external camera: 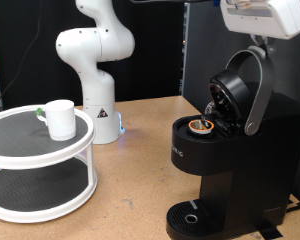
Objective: Make a cup of coffee with the keurig machine
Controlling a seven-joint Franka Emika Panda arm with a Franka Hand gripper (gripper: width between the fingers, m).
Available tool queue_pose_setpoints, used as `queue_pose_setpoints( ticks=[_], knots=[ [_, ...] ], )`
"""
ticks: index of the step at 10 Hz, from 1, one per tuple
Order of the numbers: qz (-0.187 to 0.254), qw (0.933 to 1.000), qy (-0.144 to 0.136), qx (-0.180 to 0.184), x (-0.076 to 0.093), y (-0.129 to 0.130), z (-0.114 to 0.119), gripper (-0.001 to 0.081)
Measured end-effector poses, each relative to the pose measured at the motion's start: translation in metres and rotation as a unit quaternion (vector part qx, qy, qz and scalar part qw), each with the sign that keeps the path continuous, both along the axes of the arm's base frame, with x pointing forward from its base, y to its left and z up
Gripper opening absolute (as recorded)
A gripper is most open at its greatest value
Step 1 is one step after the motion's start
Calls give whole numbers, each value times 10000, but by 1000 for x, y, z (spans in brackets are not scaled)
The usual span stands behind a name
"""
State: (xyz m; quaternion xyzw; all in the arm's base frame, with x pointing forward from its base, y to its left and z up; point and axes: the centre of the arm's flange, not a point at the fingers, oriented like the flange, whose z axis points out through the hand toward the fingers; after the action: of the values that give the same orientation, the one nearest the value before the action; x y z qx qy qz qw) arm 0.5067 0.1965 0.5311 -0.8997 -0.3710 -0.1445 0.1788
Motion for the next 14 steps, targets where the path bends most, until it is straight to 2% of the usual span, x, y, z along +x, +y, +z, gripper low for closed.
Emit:
queue_pose_setpoints(
  ticks=[3, 7, 14],
  knots=[
    [291, 9994, 30, -207, -2, -28, 2, 2],
    [349, 9973, 181, -618, -3, -63, -16, 2],
    [494, 9954, 205, -799, -1, -94, -32, 2]
  ],
)
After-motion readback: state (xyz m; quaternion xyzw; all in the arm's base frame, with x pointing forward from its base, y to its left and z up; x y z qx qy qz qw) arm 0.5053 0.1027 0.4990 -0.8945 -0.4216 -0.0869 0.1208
